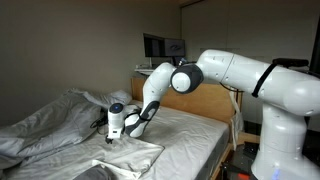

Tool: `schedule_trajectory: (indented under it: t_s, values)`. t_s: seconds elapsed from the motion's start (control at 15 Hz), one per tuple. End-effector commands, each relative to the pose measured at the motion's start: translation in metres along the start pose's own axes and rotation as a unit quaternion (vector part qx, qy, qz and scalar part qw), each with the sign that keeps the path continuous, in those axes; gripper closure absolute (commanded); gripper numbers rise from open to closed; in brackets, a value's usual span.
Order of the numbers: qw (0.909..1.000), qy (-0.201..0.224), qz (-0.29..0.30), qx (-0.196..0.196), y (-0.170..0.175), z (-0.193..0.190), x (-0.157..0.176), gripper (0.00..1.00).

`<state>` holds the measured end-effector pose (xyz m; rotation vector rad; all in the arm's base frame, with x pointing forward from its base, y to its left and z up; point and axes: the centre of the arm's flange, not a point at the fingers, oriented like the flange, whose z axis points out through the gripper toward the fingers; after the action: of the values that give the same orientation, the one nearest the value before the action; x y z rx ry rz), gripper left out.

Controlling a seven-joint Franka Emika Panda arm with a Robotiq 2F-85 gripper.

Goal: Fold the cloth

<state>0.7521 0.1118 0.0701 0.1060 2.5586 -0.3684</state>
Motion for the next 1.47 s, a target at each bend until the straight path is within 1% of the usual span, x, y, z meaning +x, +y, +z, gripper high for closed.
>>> schedule_trajectory:
  t_s: [0.0, 0.07, 0.2, 0.33, 0.47, 0.73, 0.87, 0.93, 1.07, 1.2, 1.4]
  values:
    - [0.9994, -0.036, 0.001, -0.002, -0.011, -0.016, 0.052, 0.00]
    - [0.9987, -0.051, 0.006, -0.004, -0.010, -0.013, 0.067, 0.00]
    - [0.9974, -0.069, 0.016, -0.007, -0.011, -0.009, 0.087, 0.00]
    - [0.9967, -0.076, 0.019, -0.019, -0.002, -0.004, 0.102, 0.00]
    - [0.9964, -0.080, 0.016, -0.026, 0.005, -0.009, 0.119, 0.00]
    - [0.9957, -0.087, 0.017, -0.029, 0.015, -0.019, 0.134, 0.00]
    - [0.9950, -0.094, 0.019, -0.027, 0.016, -0.025, 0.134, 0.00]
    - [0.9953, -0.093, 0.015, -0.024, 0.016, -0.032, 0.130, 0.00]
    - [0.9963, -0.075, -0.014, -0.039, 0.014, -0.051, 0.122, 0.00]
    - [0.9956, -0.052, -0.043, -0.065, 0.012, -0.069, 0.123, 0.00]
    - [0.9897, -0.004, -0.082, -0.117, -0.002, -0.097, 0.122, 0.00]
